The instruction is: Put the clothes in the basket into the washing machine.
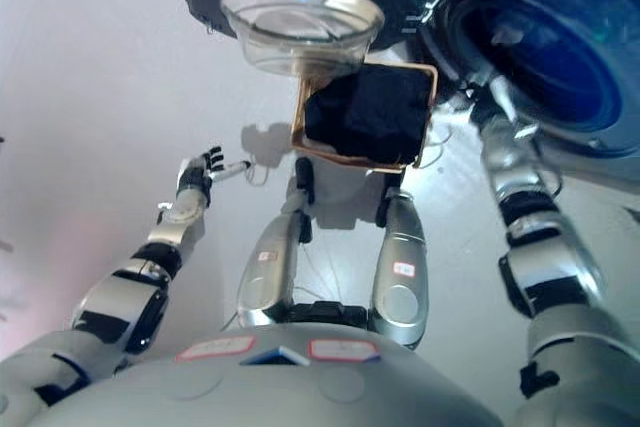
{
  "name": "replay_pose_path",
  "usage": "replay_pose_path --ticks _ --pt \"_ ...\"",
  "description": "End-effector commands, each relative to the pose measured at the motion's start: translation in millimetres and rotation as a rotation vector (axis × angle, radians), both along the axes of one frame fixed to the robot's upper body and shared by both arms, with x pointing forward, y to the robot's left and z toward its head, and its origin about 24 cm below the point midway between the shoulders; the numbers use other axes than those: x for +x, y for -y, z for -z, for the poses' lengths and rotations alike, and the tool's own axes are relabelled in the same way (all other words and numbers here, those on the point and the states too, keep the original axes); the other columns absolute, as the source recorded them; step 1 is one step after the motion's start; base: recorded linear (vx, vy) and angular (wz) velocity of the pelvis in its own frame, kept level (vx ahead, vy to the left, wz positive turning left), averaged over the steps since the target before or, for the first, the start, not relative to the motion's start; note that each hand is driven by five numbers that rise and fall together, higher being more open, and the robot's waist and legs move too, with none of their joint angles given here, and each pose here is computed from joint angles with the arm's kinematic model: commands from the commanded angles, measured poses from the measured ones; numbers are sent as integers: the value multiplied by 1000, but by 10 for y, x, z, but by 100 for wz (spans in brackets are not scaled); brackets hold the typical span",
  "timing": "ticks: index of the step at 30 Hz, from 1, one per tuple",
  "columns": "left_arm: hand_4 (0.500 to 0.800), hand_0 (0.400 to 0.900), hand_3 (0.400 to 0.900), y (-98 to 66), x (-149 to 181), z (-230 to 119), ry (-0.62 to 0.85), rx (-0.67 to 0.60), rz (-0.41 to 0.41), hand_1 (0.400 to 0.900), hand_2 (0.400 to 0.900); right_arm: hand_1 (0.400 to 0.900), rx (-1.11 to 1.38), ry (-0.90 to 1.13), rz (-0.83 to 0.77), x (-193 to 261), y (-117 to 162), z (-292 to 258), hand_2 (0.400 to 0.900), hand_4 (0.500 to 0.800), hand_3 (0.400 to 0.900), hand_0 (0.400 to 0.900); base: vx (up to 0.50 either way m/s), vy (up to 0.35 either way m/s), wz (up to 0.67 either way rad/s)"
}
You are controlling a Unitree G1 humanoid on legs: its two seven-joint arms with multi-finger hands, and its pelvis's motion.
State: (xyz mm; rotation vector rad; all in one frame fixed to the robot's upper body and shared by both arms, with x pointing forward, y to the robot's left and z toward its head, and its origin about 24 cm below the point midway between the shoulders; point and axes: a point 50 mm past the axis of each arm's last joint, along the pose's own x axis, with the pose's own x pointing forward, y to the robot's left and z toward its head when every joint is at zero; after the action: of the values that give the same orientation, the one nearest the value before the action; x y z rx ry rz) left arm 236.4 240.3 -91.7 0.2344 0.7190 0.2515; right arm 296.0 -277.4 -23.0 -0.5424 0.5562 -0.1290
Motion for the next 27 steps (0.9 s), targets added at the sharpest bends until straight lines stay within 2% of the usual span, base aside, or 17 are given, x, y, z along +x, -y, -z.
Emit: replay_pose_path --ticks 1,5,11,12,14,16,17,18,19,20,22,27 --pt "800 900 900 -116 -194 116 -77 32 -34 900 900 900 12 -82 56 -304 23 304 900 800 900 900 81 36 -9" --pt "800 900 900 -125 -439 266 -176 40 -22 900 900 900 63 -272 162 -837 15 747 900 800 900 900 91 37 -12" --pt "800 900 900 -109 -740 424 -288 44 -19 900 900 900 111 -469 371 -1530 112 1078 900 800 900 900 86 27 -10" --pt "800 900 900 -340 -1067 474 -355 49 -80 900 900 900 147 -468 438 -1631 143 1102 900 800 900 900 95 4 -3" --pt "800 900 900 -294 -1023 480 -371 69 -60 900 900 900 140 -507 482 -1806 189 1141 900 800 900 900 103 8 -7" --pt "800 900 900 -148 -1270 602 -448 52 -26 900 900 900 157 -536 518 -1937 142 1196 900 800 900 900 71 14 -4" --pt "800 900 900 -75 -1298 624 -447 72 20 900 900 900 181 -546 534 -2006 88 1234 900 800 900 900 65 -1 -1" --pt "800 900 900 -41 -1399 661 -484 55 12 900 900 900 183 -568 551 -2089 101 1249 900 800 900 900 63 -9 8" --pt "800 900 900 34 -1382 668 -434 -36 -37 900 900 900 189 -578 569 -2129 93 1261 900 800 900 900 56 -10 9" --pt "800 900 900 62 -1465 694 -462 -27 -19 900 900 900 191 -591 580 -2176 97 1269 900 800 900 900 51 -1 11" --pt "800 900 900 83 -1512 711 -487 -23 5 900 900 900 190 -621 587 -2252 87 1287 900 800 900 900 50 8 6" --pt "800 900 900 54 -1612 728 -531 6 7 900 900 900 201 -647 609 -2338 49 1315 900 800 900 900 43 -3 -2"
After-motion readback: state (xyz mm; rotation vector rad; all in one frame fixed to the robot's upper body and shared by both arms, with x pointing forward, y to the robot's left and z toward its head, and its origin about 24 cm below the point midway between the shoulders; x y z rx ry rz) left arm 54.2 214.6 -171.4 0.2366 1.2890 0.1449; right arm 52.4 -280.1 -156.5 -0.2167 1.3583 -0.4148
